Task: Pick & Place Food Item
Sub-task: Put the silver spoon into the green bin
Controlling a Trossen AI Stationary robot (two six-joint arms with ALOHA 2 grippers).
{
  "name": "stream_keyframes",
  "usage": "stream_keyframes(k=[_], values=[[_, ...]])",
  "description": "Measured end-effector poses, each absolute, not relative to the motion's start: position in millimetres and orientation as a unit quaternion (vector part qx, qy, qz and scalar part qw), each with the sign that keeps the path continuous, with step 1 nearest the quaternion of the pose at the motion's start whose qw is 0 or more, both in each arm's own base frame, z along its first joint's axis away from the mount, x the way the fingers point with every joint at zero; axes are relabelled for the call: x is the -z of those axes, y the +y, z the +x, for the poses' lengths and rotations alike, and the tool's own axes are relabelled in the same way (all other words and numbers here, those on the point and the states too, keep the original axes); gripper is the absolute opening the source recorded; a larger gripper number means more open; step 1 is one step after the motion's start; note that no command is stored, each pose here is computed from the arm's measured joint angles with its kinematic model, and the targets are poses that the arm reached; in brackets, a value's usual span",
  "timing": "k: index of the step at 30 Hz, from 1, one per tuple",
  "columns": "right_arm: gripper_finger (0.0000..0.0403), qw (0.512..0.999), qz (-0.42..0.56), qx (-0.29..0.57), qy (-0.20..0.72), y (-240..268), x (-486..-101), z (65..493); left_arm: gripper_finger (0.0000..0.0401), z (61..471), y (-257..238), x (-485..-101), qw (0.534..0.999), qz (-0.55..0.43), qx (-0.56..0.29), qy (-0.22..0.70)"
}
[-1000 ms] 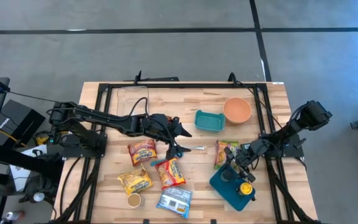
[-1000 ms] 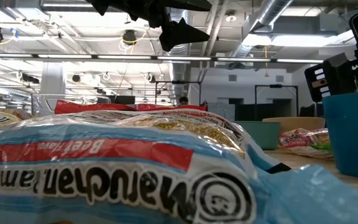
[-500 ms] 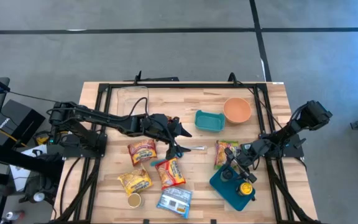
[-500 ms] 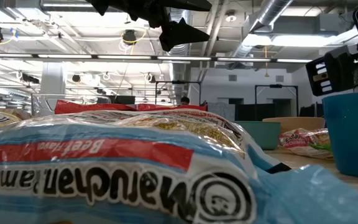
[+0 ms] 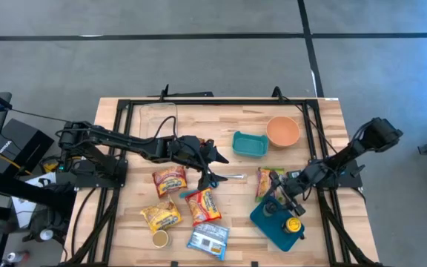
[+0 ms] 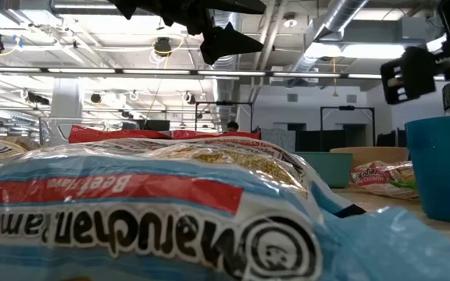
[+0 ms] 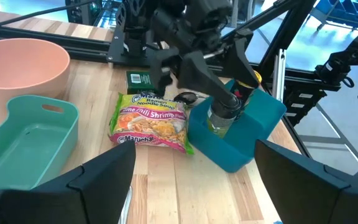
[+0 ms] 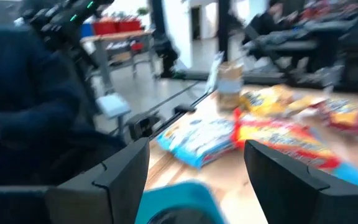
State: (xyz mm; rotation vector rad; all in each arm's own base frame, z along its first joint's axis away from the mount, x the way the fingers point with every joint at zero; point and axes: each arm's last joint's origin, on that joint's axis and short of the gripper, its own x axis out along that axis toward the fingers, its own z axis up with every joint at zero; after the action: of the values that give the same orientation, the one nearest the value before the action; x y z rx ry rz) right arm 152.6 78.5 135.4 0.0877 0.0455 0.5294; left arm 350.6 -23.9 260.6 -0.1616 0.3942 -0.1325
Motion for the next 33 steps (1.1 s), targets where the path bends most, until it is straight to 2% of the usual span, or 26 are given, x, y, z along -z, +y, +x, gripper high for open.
stream_keyframes(k=[10, 14, 33], values=[[0.0256, 0.988, 0.072, -0.124, -0.06, 67.5, -159.3, 149.2, 0.0323, 350.6, -23.9, -260.5, 0.975, -0.08, 0.066, 0.196], [0.0256, 0.987, 0.113, -0.077, -0.088, 62.0, -168.2, 147.4, 0.0323, 350.6, -23.9, -260.5, 0.975, -0.08, 0.066, 0.196], [0.0256, 0.977, 0.149, -0.046, -0.143, 62.6, -196.7, 159.2, 0.0323, 350.9, -23.9, -261.4, 0.976, -0.08, 0.066, 0.191]])
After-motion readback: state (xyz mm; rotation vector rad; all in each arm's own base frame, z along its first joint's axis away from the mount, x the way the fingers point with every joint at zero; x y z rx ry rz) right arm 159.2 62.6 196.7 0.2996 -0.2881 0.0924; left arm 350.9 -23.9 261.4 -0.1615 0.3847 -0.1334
